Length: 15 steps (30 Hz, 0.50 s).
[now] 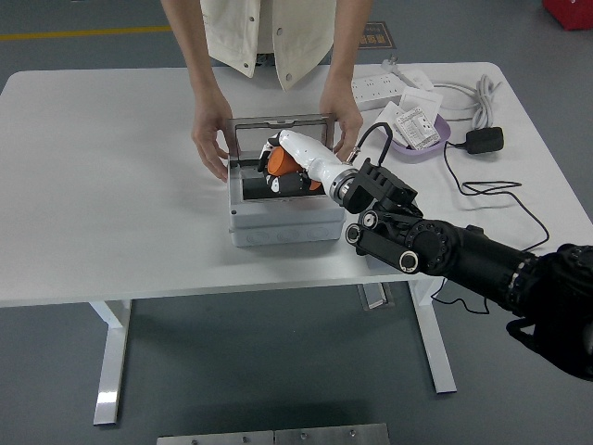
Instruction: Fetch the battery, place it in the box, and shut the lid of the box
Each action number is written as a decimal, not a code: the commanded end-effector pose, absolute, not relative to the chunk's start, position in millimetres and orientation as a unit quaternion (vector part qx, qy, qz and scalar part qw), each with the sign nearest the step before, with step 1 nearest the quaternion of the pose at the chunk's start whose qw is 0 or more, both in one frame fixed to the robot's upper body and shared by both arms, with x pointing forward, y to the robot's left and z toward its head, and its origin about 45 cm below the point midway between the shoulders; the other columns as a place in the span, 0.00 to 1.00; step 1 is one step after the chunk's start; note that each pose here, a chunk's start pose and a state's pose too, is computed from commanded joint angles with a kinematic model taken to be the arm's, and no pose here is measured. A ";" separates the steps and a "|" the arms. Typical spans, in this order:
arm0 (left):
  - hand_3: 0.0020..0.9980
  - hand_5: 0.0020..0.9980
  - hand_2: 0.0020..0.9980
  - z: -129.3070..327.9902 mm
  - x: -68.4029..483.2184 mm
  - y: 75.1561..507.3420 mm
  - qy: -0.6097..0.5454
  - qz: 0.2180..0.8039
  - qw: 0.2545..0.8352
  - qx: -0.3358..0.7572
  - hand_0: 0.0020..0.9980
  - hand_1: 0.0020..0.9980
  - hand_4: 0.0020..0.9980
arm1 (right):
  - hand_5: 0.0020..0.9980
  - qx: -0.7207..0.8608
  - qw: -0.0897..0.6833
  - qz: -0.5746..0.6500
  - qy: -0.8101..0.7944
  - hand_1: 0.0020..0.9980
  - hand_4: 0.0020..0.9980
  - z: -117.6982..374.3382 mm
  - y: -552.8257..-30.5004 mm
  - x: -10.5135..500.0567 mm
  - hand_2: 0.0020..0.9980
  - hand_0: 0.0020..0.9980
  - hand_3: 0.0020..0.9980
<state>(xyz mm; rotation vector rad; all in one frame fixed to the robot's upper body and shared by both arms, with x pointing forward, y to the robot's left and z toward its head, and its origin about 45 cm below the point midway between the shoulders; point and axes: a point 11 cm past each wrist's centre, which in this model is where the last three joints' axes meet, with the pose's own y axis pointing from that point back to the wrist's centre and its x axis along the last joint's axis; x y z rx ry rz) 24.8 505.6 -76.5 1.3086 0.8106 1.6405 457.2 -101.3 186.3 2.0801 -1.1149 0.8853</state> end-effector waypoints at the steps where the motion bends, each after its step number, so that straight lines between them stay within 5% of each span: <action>1: 0.56 0.00 0.50 -76.5 24.8 505.6 0.325 0.658 0.432 0.525 0.57 0.59 0.52 | 0.19 0.786 0.307 0.334 -0.420 0.45 0.60 185.8 -101.4 457.1 0.62 0.39 0.70; 2: 0.56 0.00 0.50 -76.5 24.7 505.6 0.325 0.658 0.432 0.525 0.57 0.59 0.52 | 0.19 0.786 0.309 0.334 -0.419 0.45 0.60 185.1 -101.5 456.9 0.62 0.39 0.70; 3: 0.56 0.00 0.50 -76.5 24.6 505.6 0.325 0.658 0.432 0.525 0.57 0.59 0.52 | 0.35 0.786 0.310 0.334 -0.418 0.69 0.87 184.6 -101.6 456.7 0.70 0.80 0.81; 8: 0.56 0.00 0.50 -76.4 23.4 506.0 0.325 0.657 0.431 0.526 0.57 0.59 0.52 | 0.35 0.786 0.316 0.334 -0.413 0.69 0.87 183.0 -101.4 455.9 0.70 0.80 0.81; 9: 0.56 0.00 0.50 -76.3 23.4 506.1 0.325 0.657 0.431 0.526 0.57 0.59 0.52 | 0.44 0.786 0.316 0.334 -0.412 0.74 0.96 182.8 -101.3 455.9 0.75 0.87 0.82; 15: 0.56 0.00 0.50 -76.6 23.9 505.5 0.325 0.657 0.432 0.525 0.57 0.59 0.52 | 0.46 0.788 0.311 0.339 -0.409 0.77 0.98 187.7 -95.7 454.8 0.76 0.92 0.83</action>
